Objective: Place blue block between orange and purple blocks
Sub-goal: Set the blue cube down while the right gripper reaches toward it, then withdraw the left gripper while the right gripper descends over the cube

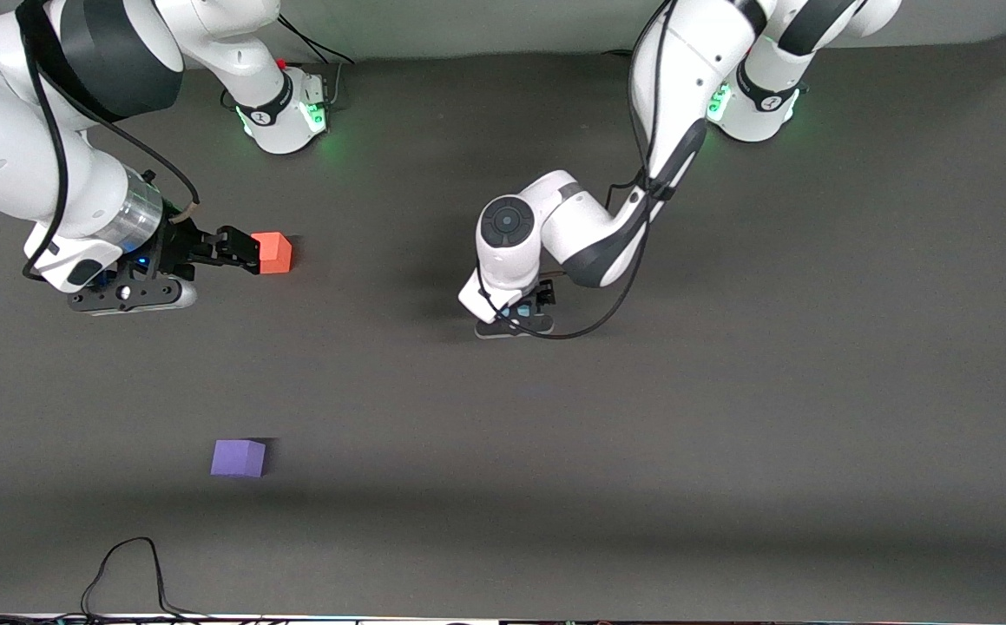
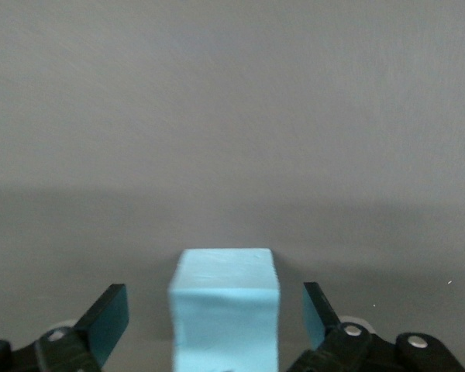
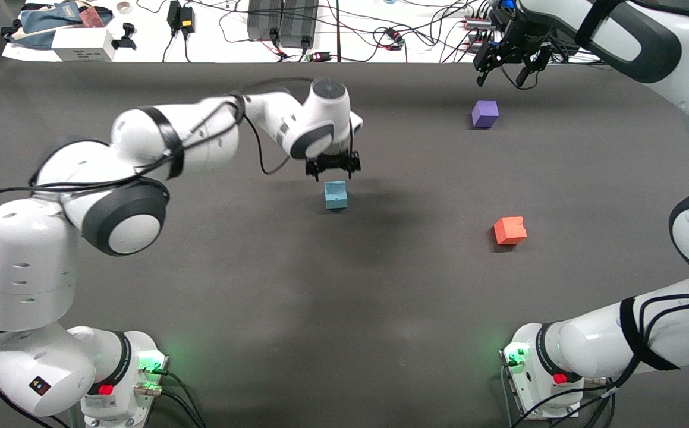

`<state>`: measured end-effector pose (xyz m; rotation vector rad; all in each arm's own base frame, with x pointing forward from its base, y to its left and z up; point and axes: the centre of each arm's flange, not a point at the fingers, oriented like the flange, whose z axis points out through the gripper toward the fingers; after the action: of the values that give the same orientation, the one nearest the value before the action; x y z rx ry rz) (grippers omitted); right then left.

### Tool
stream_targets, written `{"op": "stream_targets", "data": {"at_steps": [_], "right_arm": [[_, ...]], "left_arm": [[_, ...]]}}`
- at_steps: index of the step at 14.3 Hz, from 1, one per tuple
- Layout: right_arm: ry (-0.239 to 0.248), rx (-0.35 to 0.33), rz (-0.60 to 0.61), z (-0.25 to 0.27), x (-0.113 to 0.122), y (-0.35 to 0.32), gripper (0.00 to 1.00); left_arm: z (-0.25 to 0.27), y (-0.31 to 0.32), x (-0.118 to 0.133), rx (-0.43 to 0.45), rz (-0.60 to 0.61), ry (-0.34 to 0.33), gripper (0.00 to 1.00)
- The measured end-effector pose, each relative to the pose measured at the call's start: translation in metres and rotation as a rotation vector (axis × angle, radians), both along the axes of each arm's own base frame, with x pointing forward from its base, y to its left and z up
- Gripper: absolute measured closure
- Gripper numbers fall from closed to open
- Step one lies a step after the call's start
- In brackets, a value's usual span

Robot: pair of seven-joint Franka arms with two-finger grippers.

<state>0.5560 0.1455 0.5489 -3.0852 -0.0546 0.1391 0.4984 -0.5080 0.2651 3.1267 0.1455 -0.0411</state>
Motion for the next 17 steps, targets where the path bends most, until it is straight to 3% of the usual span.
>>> {"op": "stream_targets", "data": {"at_steps": [3,8,10,13,17], "right_arm": [[-0.012,0.004,-0.015,-0.002,-0.005,0.027,0.0],[-0.054,0.061,-0.075,-0.033,-0.039,0.173,0.0],[-0.058,0.071,-0.082,-0.068,-0.052,0.224,0.0],[-0.069,0.031,-0.109,-0.139,-0.061,0.275,0.0],[-0.113,0.007,-0.13,-0.247,-0.072,0.322,0.0]], "left_arm": [[0.082,0.065,0.04,0.011,-0.001,0.042,0.0],[0.182,0.28,0.118,-0.007,-0.011,0.115,0.0],[0.212,0.363,0.125,-0.015,-0.035,0.136,0.0],[0.258,0.455,0.116,-0.03,-0.067,0.126,0.0],[0.3,0.503,0.099,-0.03,-0.08,0.085,0.0]]}}
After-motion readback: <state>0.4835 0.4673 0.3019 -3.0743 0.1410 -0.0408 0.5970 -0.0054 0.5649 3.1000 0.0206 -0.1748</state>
